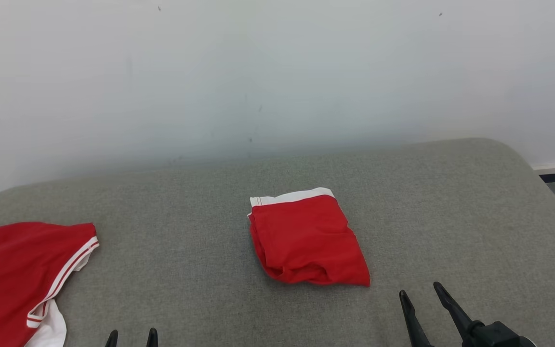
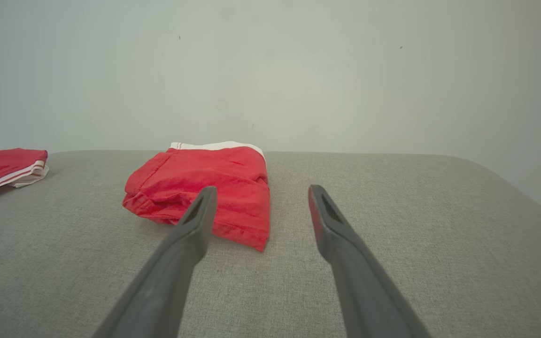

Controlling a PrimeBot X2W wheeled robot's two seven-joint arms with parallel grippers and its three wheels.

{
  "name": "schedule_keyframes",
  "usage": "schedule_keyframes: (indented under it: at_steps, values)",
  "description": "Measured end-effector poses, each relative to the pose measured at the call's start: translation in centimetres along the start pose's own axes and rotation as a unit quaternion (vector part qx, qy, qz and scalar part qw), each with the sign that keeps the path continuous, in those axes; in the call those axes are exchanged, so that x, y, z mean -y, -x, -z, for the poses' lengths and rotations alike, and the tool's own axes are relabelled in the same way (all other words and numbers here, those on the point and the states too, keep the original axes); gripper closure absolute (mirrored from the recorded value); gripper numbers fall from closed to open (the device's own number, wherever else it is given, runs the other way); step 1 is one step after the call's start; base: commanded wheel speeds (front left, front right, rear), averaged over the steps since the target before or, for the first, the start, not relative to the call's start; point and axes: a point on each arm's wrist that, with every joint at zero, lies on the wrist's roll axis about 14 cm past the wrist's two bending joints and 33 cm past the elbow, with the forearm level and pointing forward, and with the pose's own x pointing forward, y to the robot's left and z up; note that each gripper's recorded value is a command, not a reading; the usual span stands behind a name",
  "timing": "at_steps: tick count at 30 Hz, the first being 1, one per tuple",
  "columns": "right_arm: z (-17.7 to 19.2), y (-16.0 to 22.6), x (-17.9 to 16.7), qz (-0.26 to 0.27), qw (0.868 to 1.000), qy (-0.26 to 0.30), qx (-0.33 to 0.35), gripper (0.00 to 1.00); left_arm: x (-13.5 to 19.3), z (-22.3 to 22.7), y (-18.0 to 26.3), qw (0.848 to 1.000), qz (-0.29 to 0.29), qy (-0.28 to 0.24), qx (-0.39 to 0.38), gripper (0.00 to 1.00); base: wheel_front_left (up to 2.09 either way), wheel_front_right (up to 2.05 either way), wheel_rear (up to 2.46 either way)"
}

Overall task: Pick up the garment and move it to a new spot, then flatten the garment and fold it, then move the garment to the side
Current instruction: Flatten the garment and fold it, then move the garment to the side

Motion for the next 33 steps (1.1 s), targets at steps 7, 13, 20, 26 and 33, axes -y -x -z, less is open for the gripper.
schedule_keyframes:
  at_steps: [7, 13, 20, 26, 33]
  values:
    - [0.3, 0.4, -0.1, 0.001, 1.000, 0.000, -0.004, 0.00, -0.2, 0.0, 0.7, 1.000, 0.001, -0.007, -0.001, 0.00, 0.00, 0.00, 0.00]
    - [0.6, 0.5, -0.2, 0.002, 1.000, -0.003, -0.009, 0.00, -0.3, 0.2, 1.0, 1.000, 0.000, -0.009, -0.003, 0.00, 0.00, 0.00, 0.00]
    - [0.8, 0.5, -0.3, 0.001, 1.000, -0.009, -0.012, 0.00, -0.3, 0.4, 1.2, 1.000, 0.000, -0.009, -0.008, 0.00, 0.00, 0.00, 0.00]
    - [1.1, 0.3, -0.4, -0.001, 1.000, -0.018, -0.015, 0.00, -0.3, 0.7, 1.4, 1.000, 0.000, -0.008, -0.012, 0.00, 0.00, 0.00, 0.00]
    - [3.5, -0.9, -0.6, -0.007, 0.997, -0.055, -0.054, 0.00, 0.0, 1.1, 1.6, 1.000, 0.004, -0.005, -0.019, 0.00, 0.00, 0.00, 0.00]
